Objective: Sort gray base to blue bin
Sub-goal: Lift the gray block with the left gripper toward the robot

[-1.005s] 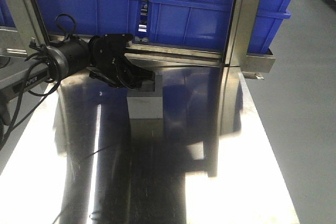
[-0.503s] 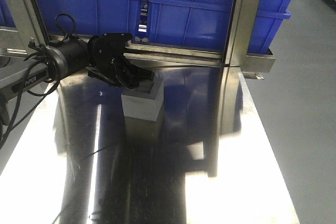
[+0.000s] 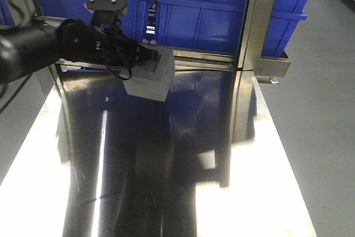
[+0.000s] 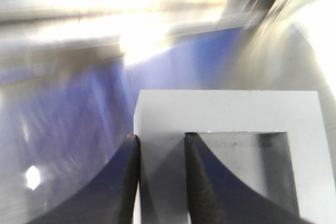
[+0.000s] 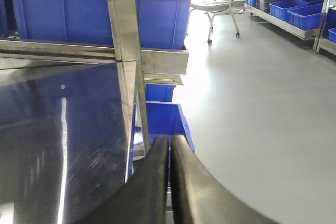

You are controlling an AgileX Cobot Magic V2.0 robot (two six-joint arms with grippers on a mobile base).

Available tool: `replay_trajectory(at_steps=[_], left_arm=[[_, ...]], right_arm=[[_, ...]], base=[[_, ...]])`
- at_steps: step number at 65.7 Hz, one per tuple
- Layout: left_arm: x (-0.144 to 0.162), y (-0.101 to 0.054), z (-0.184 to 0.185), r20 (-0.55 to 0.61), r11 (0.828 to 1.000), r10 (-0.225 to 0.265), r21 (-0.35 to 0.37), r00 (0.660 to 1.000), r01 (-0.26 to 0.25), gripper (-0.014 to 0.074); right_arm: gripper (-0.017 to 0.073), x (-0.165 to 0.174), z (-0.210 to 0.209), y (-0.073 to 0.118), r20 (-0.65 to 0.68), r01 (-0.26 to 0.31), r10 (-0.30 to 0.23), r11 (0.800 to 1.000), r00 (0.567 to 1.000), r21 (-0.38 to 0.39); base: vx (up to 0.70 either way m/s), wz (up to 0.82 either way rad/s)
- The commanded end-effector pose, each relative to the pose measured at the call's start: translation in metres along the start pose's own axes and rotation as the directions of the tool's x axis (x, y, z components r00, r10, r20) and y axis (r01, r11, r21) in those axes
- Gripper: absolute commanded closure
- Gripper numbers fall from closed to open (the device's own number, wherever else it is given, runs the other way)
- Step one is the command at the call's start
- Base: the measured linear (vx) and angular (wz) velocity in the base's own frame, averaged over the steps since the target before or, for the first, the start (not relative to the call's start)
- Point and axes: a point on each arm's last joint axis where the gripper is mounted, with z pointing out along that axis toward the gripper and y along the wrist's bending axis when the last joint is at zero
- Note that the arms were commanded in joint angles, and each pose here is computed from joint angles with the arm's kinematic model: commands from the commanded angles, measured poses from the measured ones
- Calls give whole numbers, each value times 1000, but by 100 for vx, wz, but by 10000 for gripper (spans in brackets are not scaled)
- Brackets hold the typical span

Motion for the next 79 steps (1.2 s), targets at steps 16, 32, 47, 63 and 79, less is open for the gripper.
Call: replay_trajectory(at_steps=[16,32,47,63,79], left_arm=[[-1,-4,-112,297,999,-3,33,955,-7,601],[35,2,-162,382,999,-6,39,924,-9,601],[69,7,-206,445,999,-9,48,895,-14,601],[99,11,-246,516,998,-15,64,856,-20,601],[128,15,-274,564,997,-20,76,826,-28,601]], right_arm=[[564,-7,0,0,76,14,-13,1000,997,0],[564,-7,0,0,76,14,-13,1000,997,0],[564,-7,0,0,76,14,-13,1000,997,0],[564,-7,0,0,76,14,-13,1000,997,0],[564,-7,0,0,76,14,-13,1000,997,0]], base=[[0,0],[0,0],[0,0],[0,0],[0,0]])
